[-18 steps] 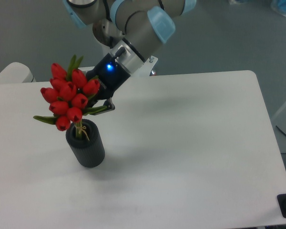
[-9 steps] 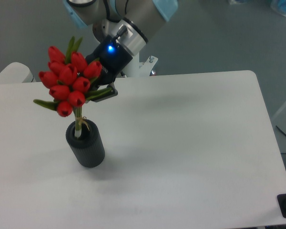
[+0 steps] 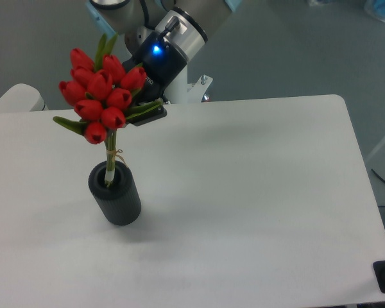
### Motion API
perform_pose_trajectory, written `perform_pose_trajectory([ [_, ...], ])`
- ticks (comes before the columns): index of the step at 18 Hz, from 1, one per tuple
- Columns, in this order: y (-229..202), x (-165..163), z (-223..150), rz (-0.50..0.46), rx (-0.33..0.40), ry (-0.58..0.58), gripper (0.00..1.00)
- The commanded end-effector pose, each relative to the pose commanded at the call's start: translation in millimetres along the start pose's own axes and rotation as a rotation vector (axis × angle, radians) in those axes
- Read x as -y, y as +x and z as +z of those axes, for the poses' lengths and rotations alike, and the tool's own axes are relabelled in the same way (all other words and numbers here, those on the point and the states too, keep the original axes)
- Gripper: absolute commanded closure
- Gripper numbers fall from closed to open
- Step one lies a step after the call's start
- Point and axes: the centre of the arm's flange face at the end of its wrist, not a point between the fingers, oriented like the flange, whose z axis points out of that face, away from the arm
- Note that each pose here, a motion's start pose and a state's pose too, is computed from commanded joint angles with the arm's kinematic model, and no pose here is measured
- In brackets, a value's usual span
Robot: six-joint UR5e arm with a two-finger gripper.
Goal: Pick up the flowers from the vase
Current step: 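Lift the gripped tulips straight up out of the grey vase, then carry the tulip bouquet up and away from the vase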
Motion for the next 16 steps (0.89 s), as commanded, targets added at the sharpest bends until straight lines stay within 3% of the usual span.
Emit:
perform_pose_trajectory([
  [5,-34,-9,-35,0.002,0.088,0.006,0.73],
  [16,-148,-72,-101,0.045,0.228,-0.016,0.74],
])
